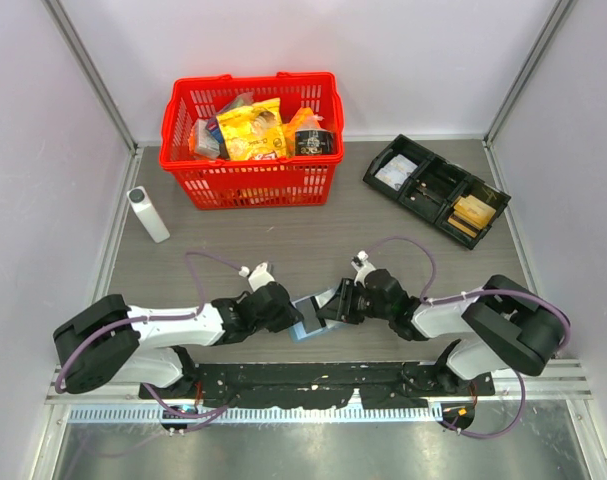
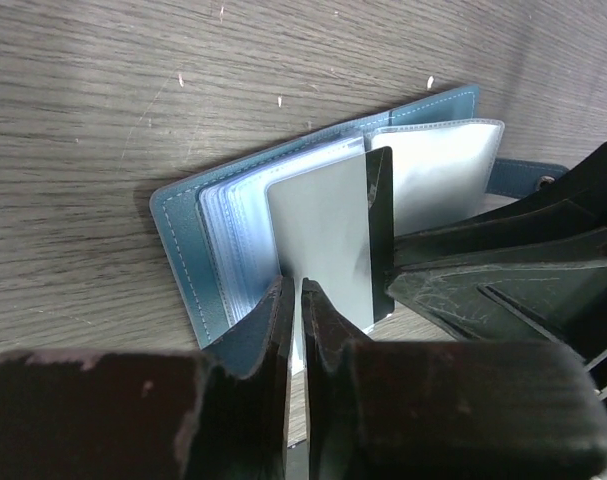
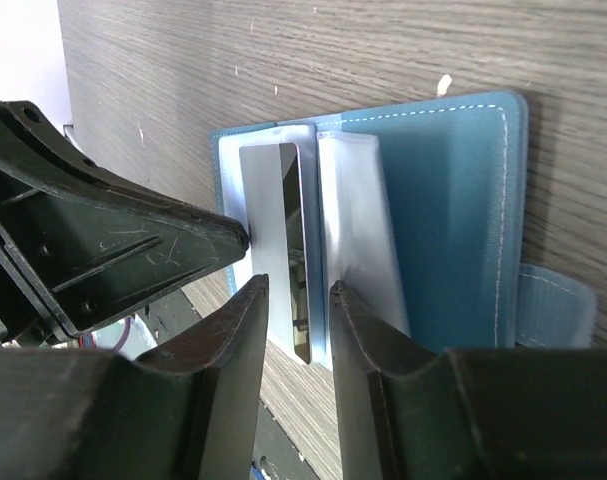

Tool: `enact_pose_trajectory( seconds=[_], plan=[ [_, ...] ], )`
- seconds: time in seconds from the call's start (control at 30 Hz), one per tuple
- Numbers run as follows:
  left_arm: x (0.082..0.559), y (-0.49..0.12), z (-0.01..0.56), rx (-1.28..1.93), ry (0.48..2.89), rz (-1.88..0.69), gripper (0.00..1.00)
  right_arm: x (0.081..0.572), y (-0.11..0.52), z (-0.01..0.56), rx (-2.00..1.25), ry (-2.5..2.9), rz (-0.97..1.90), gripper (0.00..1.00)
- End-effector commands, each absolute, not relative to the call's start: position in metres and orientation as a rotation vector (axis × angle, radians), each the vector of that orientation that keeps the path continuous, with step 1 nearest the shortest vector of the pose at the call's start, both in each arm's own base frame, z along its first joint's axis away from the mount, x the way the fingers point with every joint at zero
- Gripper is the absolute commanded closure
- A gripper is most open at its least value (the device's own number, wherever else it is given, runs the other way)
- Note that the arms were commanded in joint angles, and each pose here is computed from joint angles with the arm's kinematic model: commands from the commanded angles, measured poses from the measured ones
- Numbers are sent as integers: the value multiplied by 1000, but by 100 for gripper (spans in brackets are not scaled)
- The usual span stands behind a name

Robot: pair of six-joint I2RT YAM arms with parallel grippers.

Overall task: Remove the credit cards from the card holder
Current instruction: Remove the credit card from the card holder.

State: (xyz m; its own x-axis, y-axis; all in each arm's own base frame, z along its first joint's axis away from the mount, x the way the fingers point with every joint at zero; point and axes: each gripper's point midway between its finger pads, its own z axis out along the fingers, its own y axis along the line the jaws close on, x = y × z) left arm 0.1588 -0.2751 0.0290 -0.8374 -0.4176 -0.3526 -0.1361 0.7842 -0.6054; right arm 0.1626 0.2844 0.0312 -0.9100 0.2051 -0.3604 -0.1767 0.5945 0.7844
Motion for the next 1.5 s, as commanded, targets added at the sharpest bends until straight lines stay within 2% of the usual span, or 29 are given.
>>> enact_pose_trajectory(
  seconds=[0.0,0.1,0.3,0.37,0.8,1.0,1.13,1.3,1.47],
  plan=[
    [150,-259,12,-440,2541,-726,89,162,296,42,-1,2352,1363,66],
    [151,-259,13,-448,2539,-734,89,160,297,37,10,2361,1379,71],
    [149,-256,10,-461,2539,-728,90,165,288,40,64,2325,1426,95],
    [148,-255,7,-465,2546,-716,91,167,285,43,66,2313,1429,99],
    [148,-255,4,-462,2557,-703,94,176,265,49,58,2312,1351,99],
    [150,-257,11,-447,2540,-721,93,182,244,53,52,2346,1170,99],
    [153,-260,21,-416,2529,-729,92,190,232,76,20,2298,1073,99],
    [161,-264,45,-361,2500,-739,82,193,225,104,-40,2249,1017,99],
    [170,-270,85,-324,2464,-826,49,199,210,129,-108,2221,875,99]
  ],
)
